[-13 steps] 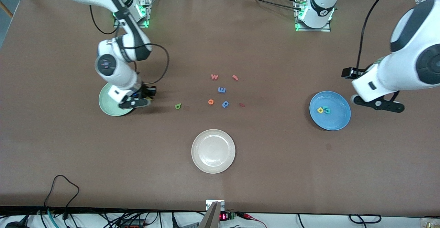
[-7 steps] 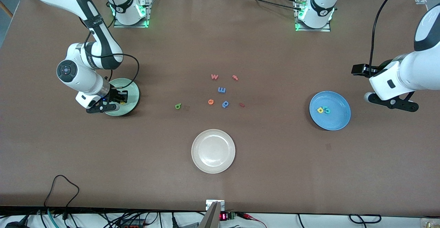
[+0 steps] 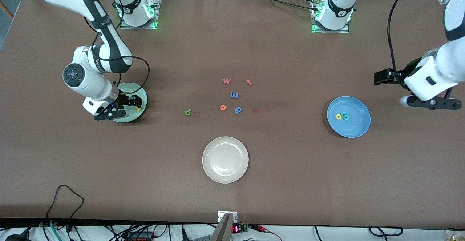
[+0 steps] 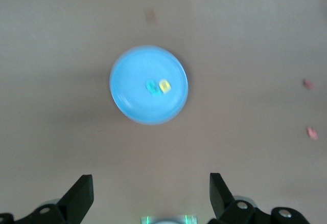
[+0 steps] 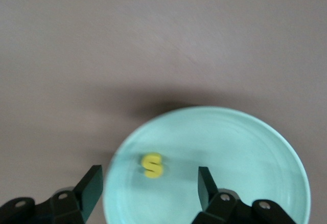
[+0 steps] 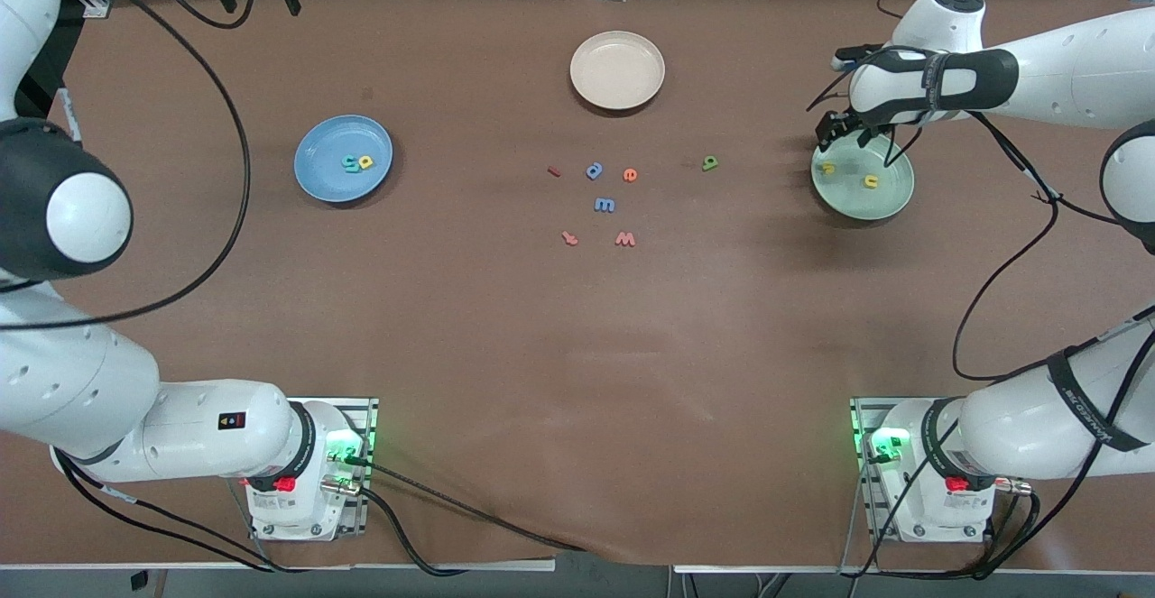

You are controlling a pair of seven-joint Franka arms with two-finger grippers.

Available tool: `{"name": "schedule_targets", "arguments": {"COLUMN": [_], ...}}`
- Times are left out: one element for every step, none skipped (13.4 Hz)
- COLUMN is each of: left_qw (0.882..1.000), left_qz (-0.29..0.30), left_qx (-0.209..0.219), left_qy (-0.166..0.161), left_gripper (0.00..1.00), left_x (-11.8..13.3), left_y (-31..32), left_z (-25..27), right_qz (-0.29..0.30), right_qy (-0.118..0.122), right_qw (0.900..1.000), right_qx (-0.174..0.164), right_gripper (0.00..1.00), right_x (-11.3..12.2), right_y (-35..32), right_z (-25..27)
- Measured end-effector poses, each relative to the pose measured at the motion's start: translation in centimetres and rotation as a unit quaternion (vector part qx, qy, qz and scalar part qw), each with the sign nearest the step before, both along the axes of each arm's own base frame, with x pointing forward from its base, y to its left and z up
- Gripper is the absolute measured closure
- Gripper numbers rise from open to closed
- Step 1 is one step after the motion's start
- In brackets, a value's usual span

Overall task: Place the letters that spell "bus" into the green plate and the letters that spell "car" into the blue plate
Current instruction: 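Place the yellow s on the green plate while the left gripper withdraws, then grasp the green letter beside the green plate with the right gripper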

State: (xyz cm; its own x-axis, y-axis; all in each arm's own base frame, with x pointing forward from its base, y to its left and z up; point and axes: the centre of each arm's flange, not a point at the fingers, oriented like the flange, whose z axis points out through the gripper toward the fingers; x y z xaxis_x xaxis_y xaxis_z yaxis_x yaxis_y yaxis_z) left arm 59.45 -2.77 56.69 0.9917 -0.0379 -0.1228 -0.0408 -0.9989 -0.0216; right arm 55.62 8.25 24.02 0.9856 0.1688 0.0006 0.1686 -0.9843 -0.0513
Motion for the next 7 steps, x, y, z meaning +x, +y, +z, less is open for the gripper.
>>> {"name": "schedule_targets", "arguments": {"left_qw": [1.0,0.999,0.999,0.998,0.998,0.998,0.998], "left_qz": [0.004,0.006,0.007,0.006,0.005,0.004,0.004], "left_qx": [0.002,0.003,0.003,0.004,0.005,0.005,0.005], "left_qy": [-0.026,-0.043,-0.053,-0.057,-0.059,-0.058,-0.057], "left_gripper": [0.0,0.0,0.0,0.0,0.0,0.0,0.0], "left_x": [-0.6,-1.4,-2.2,-2.9,-3.6,-4.2,-4.5], "left_y": [0.7,1.1,1.2,1.1,1.0,0.9,0.9], "left_z": [0.7,1.3,1.9,2.2,2.5,2.6,2.5], "right_qz": [-0.001,-0.008,-0.019,-0.031,-0.044,-0.058,-0.072], "right_qy": [-0.009,-0.016,-0.022,-0.024,-0.025,-0.023,-0.021], "right_qw": [1.0,1.0,1.0,0.999,0.999,0.998,0.997], "right_qx": [0.002,0.004,0.007,0.01,0.012,0.013,0.014], "right_gripper": [0.16,0.18,0.18,0.19,0.22,0.22,0.25], "right_x": [0.4,0.6,0.5,0.3,0.0,-0.3,-0.5], "right_y": [1.8,4.1,6.4,8.7,10.5,12.1,13.4], "right_z": [0.8,1.6,2.1,2.5,2.7,2.6,2.4]}}
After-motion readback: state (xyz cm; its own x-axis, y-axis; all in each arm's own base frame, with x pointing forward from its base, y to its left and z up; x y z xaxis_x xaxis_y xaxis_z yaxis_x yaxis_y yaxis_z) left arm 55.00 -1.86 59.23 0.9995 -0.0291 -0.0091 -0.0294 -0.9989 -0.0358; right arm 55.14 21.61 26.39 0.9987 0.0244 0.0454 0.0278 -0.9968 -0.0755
